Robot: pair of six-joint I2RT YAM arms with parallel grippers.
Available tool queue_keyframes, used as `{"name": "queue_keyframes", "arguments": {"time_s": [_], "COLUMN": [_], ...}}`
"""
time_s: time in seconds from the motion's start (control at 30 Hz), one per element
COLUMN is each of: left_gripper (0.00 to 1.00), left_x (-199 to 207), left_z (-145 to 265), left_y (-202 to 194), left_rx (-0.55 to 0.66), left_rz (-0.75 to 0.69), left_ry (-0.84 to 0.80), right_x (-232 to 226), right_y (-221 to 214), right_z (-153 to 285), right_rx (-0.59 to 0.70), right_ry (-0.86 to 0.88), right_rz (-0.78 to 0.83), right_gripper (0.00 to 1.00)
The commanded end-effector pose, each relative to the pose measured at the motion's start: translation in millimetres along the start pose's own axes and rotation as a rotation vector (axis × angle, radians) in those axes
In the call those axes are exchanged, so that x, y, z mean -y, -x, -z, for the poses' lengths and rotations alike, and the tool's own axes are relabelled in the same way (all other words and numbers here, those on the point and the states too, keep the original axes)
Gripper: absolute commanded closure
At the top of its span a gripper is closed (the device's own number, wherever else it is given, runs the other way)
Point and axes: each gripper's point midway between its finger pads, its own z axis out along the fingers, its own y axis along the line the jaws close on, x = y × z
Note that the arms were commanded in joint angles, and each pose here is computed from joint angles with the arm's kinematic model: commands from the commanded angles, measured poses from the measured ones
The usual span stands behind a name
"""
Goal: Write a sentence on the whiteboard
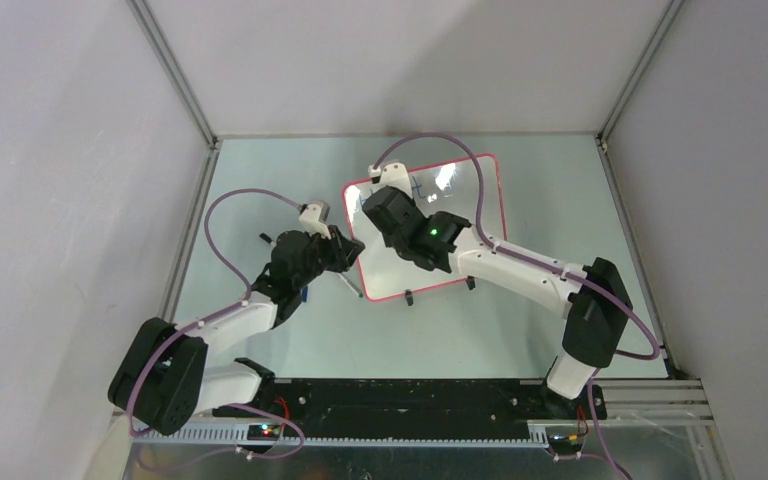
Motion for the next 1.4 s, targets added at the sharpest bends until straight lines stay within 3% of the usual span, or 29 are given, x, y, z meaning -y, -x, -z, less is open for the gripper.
{"name": "queue_keyframes", "arguments": {"time_s": [0.0,1.37], "left_gripper": [0.77,0.77], "left_x": [3,4], "left_z": [0,-1], "left_y": [15,15], "left_rx": [0.038,0.037], "left_rz": [-0.061,-0.062], "left_ry": [0.01,0.007], "right_x": [-2,-2], "right_y": [-5,3], "right_z": [3,1], "right_rx": [-0.016,0.01], "right_ry": [0.003,-0.023], "right_rz": [-0.003,-0.011], "right_gripper": [1.0,1.0]}}
